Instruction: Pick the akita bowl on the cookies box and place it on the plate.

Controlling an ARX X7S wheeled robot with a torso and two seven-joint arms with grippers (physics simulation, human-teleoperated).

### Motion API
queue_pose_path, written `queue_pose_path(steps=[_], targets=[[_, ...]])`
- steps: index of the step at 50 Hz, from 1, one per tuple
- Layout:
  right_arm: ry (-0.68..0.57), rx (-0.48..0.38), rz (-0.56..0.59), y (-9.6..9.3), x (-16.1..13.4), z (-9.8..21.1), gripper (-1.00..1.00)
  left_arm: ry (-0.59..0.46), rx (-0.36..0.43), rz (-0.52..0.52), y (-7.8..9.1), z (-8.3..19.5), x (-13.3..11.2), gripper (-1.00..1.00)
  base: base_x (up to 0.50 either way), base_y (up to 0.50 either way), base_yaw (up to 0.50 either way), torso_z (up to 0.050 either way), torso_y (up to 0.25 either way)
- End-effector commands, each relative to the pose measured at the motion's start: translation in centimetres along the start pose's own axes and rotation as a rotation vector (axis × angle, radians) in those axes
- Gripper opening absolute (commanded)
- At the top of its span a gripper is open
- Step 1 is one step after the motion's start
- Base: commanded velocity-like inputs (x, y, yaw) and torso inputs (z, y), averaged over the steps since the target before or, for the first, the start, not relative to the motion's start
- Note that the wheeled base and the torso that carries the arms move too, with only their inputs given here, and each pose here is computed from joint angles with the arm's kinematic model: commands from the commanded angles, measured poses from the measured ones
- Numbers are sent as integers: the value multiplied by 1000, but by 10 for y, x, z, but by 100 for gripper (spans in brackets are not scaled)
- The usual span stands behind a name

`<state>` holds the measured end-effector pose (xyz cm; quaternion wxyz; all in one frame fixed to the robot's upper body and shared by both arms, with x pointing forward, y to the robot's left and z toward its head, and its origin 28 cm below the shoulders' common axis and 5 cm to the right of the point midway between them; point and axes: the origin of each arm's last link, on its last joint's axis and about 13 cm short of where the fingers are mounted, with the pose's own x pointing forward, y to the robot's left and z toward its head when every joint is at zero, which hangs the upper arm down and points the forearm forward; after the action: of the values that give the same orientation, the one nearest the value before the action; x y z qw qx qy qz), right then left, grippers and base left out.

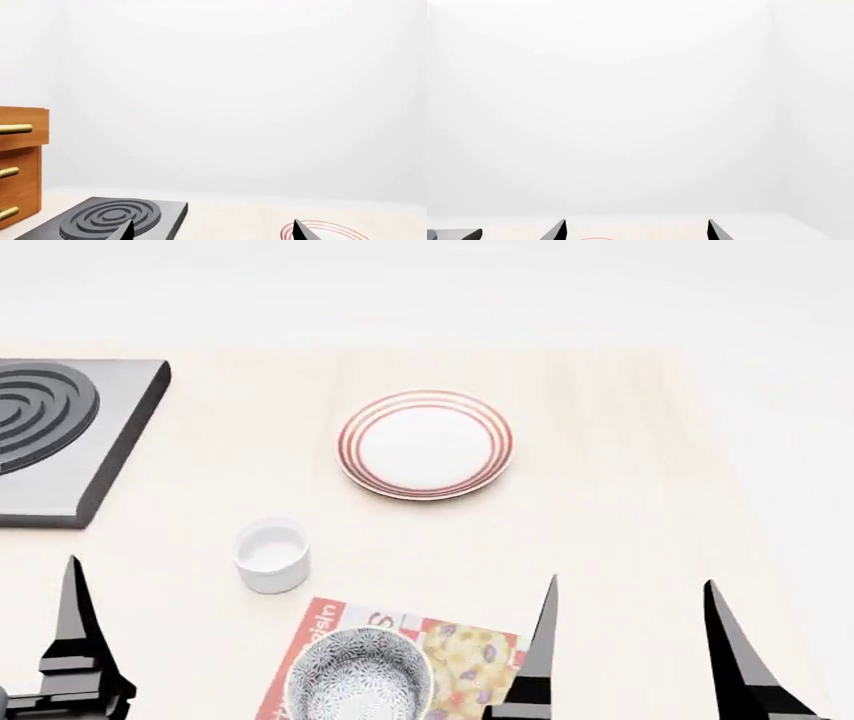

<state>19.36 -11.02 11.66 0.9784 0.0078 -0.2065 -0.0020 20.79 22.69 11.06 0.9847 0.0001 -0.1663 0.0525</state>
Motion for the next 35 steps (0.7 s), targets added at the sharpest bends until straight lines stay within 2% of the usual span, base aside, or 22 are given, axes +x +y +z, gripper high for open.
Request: queue_pose_path(steps=[1, 4, 30, 32, 35], targets=[[17, 4, 10, 3, 0, -3, 100, 1, 1, 5, 1, -1, 0, 100, 0, 0, 0, 0, 0], [7, 15, 28, 2, -1, -3, 100, 1, 1, 6, 1, -1, 0, 100, 39, 0, 0, 0, 0], [-22, 49, 84, 2, -5, 2, 100, 4, -13, -5, 2, 0, 0, 100, 500, -1, 0, 0, 0], [-32, 38, 61, 2, -4, 1, 100, 4, -16, -10, 2, 0, -1, 100, 500, 0, 0, 0, 0], [-51, -5, 14, 2, -4, 0, 100, -23, -66, -30, 4, 1, -3, 100, 500, 0, 0, 9, 0]])
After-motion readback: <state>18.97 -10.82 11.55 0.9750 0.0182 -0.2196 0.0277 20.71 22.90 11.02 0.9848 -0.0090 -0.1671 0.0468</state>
